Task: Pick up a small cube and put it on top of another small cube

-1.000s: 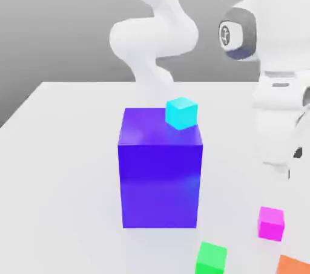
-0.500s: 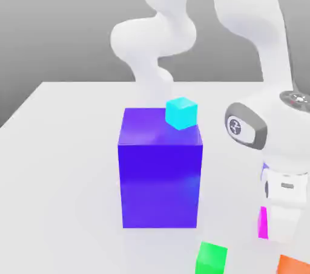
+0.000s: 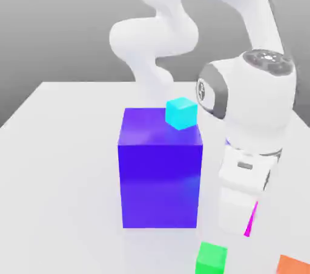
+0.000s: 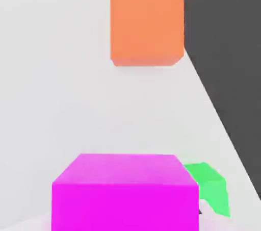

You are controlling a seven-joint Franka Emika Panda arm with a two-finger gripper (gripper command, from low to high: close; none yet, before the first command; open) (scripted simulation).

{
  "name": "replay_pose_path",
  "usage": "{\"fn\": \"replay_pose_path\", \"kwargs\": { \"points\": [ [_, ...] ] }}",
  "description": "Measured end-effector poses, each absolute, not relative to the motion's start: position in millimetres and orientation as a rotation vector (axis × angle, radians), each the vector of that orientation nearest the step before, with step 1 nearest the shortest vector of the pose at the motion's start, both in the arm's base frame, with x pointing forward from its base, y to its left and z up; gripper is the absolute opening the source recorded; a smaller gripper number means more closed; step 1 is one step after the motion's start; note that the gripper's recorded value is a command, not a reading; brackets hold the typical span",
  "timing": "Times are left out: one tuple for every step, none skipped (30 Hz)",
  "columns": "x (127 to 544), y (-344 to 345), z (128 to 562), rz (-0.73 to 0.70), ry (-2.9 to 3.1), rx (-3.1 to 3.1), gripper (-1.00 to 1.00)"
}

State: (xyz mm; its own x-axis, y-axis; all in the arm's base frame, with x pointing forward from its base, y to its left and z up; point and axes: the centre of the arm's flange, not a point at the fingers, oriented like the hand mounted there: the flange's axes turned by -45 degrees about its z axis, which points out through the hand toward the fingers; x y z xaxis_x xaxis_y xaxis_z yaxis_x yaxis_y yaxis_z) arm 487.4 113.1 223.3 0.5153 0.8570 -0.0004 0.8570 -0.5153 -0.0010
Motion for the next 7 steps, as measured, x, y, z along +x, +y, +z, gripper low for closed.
{"fn": "replay_pose_path", "kwargs": {
  "points": [
    [489.2, 109.9, 212.0, 0.001, -1.539, -2.738, -1.00],
    [489.8, 108.2, 199.0, 0.001, -1.535, -2.740, -1.00],
    [489.7, 107.1, 186.7, 0.002, -1.531, -2.742, 1.00],
    [489.7, 107.1, 186.7, 0.002, -1.531, -2.742, 1.00],
    [489.7, 107.1, 186.7, 0.002, -1.531, -2.742, 1.00],
    [489.7, 107.1, 186.7, 0.002, -1.531, -2.742, 1.00],
    [489.7, 107.1, 186.7, 0.002, -1.531, -2.742, 1.00]
  ]
}}
